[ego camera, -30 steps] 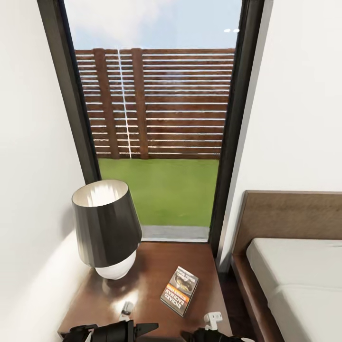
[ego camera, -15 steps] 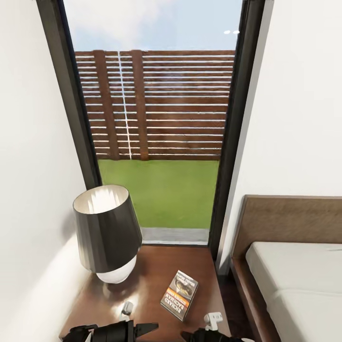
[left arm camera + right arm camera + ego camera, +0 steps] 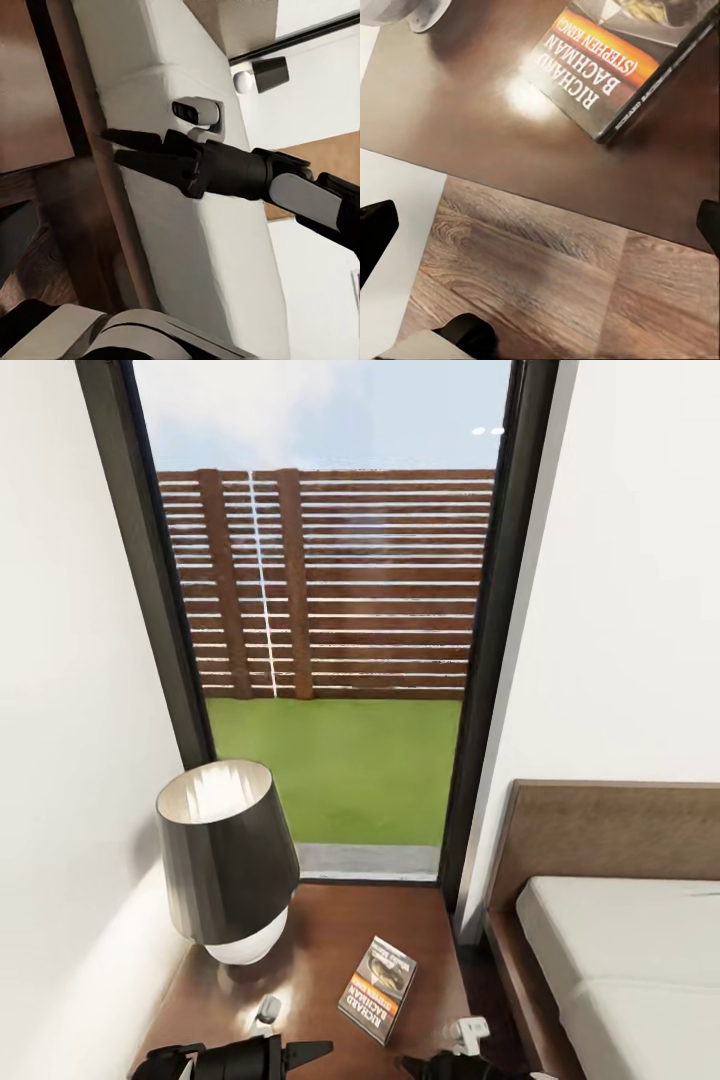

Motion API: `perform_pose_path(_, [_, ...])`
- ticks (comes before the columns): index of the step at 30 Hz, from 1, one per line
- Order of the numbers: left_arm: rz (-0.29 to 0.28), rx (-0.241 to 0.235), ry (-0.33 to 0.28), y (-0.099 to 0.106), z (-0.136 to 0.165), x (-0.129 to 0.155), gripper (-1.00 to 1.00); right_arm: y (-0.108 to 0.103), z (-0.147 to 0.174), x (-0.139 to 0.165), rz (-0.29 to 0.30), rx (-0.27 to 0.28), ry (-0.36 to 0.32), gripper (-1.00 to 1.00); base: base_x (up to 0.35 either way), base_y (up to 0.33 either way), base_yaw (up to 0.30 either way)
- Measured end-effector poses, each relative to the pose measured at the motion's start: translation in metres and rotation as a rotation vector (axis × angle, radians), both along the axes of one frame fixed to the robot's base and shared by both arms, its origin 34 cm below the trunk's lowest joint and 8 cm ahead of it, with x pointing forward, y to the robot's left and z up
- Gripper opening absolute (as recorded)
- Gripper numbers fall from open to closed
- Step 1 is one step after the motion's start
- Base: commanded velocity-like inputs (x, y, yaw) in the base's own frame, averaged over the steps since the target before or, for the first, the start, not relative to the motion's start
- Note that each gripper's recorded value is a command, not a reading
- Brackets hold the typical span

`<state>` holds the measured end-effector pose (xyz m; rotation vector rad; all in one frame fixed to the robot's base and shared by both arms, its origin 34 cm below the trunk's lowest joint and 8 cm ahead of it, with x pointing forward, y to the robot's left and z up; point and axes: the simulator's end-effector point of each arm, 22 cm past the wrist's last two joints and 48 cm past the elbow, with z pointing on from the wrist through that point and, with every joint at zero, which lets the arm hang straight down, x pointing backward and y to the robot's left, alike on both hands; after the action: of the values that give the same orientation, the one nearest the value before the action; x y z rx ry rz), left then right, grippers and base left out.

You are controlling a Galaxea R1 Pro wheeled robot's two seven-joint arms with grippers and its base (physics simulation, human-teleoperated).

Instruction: In the bedroom, move the book from the bed onto either nightstand, and place the two sandals side by side next to the bed.

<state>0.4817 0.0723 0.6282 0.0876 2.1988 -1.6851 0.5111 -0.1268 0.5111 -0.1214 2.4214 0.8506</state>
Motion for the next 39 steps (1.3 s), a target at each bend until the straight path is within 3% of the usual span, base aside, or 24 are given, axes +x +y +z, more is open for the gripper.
perform_pose_path(4, [0.019, 0.078, -0.012, 0.006, -0.008, 0.005, 1.00, -0.056, 0.003, 0.005, -0.023, -0.066, -0.007, 1.00, 0.000, 0.000, 0.000])
perform_pose_path(7, [0.044, 0.147, -0.019, 0.012, -0.016, 0.011, 1.00, -0.079, 0.010, 0.005, -0.019, -0.076, -0.010, 1.00, 0.000, 0.000, 0.000])
perform_pose_path(12, [0.078, 0.240, -0.014, 0.023, -0.024, 0.019, 1.00, -0.084, 0.027, 0.001, 0.017, -0.030, -0.012, 1.00, 0.000, 0.000, 0.000])
perform_pose_path(20, [0.120, 0.330, -0.042, 0.034, -0.026, 0.028, 1.00, -0.082, 0.044, -0.002, 0.034, -0.009, -0.008, 1.00, 0.000, 0.000, 0.000])
perform_pose_path(39, [0.127, 0.344, -0.041, 0.036, 0.004, 0.031, 1.00, -0.081, 0.078, 0.000, 0.036, -0.008, -0.007, 1.00, 0.000, 0.000, 0.000])
